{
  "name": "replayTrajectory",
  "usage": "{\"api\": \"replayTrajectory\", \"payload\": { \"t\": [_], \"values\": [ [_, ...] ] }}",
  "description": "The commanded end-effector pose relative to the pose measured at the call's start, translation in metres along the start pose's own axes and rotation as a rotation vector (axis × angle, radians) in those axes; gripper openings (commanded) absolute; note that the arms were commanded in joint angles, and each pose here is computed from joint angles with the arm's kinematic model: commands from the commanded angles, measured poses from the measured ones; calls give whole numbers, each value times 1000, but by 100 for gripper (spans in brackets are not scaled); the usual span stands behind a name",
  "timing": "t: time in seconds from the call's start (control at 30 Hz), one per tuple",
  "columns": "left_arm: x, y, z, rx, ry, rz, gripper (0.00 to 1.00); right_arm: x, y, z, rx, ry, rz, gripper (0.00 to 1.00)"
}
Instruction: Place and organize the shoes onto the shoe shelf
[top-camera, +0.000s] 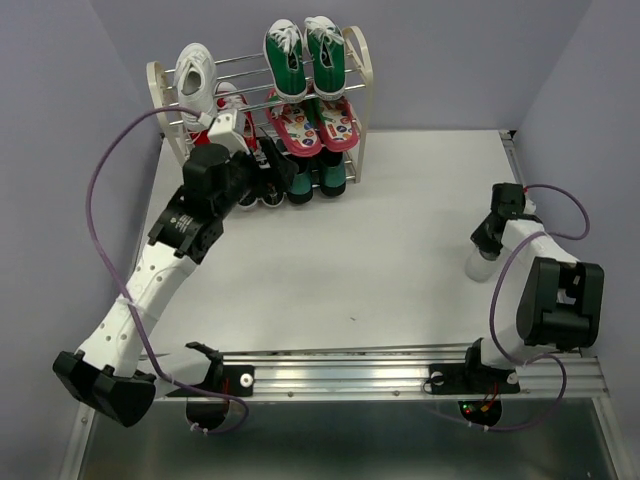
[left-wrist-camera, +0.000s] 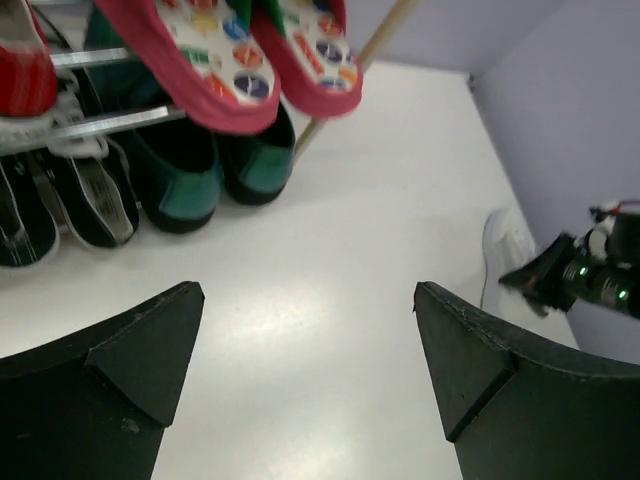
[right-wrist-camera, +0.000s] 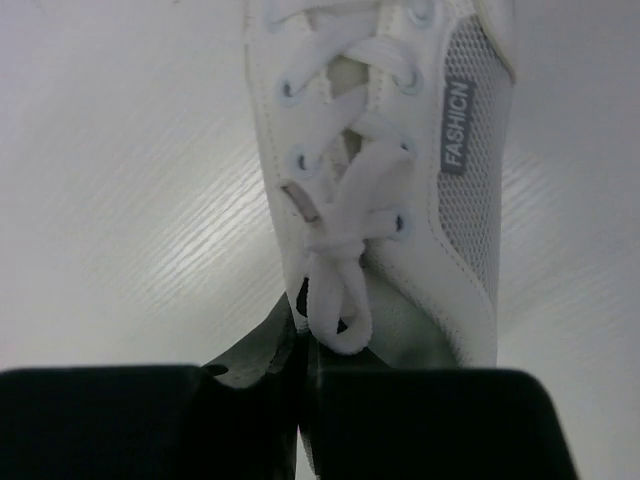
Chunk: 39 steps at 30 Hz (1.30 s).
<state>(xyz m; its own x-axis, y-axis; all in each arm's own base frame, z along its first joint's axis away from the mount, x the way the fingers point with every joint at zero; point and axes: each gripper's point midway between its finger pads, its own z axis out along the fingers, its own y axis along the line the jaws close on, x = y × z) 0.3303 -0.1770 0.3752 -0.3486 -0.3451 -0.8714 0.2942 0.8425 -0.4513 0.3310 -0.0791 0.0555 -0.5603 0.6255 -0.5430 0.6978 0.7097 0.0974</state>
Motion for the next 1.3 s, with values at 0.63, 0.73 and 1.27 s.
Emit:
{"api": "replayTrajectory", "payload": {
  "t": [0.63,0.73,1.27],
  "values": [
    [187,53,-16,-54,316,-173,99,224,230,-155,-636,95,-599,38],
    [194,55,-17,-65,329,-184,99,229,238,-174,-712,130,-628,70],
    [200,64,-16,-116,362,-160,99,217,153,-176,-503,144,-534,100]
  ]
}}
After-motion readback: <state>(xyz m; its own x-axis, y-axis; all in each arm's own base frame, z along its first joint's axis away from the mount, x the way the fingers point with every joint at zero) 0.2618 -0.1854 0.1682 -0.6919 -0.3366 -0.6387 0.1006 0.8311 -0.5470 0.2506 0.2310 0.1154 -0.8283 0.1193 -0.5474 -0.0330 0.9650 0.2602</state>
